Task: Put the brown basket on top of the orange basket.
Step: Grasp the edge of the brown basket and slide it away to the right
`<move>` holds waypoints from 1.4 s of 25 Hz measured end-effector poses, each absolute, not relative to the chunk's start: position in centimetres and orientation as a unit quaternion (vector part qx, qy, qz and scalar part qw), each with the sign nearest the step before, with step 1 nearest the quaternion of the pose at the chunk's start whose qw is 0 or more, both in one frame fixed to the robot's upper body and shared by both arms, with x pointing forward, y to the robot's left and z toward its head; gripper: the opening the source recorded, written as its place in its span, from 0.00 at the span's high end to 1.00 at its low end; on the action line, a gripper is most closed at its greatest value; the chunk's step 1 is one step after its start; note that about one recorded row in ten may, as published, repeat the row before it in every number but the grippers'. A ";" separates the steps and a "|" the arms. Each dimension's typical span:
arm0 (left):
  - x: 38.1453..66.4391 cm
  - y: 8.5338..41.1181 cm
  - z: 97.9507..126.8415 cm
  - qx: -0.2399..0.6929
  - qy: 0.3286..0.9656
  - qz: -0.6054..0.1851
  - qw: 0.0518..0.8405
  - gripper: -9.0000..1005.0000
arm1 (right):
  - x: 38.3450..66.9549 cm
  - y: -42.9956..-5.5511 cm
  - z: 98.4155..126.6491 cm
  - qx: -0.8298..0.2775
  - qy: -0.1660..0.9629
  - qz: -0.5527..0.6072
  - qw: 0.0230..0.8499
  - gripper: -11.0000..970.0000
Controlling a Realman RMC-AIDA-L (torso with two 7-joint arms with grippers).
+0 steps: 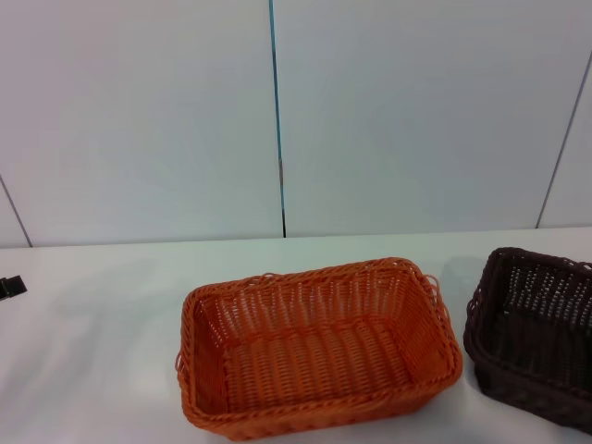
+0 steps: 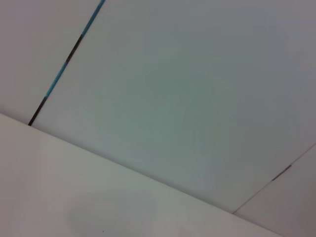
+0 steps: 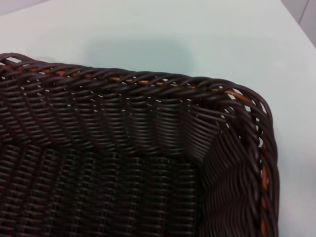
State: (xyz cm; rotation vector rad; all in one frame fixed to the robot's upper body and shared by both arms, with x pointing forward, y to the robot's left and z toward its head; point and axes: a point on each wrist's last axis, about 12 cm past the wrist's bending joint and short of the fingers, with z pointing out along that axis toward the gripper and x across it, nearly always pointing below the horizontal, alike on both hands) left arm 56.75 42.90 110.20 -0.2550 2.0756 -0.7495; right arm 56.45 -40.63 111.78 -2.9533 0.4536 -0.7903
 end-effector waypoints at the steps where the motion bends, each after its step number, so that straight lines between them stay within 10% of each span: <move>1: 56.8 42.9 110.2 -0.103 0.837 -0.302 0.444 0.13 | 56.5 -40.6 111.8 -0.955 0.148 -0.258 0.025 0.63; 7: 56.7 42.9 110.2 -0.104 0.837 -0.302 0.444 0.13 | 56.5 -40.6 111.8 -0.954 0.149 -0.260 0.024 0.81; 35: 56.7 43.0 110.2 -0.106 0.836 -0.303 0.446 0.13 | 55.7 -42.0 112.2 -0.945 0.183 -0.268 0.033 0.82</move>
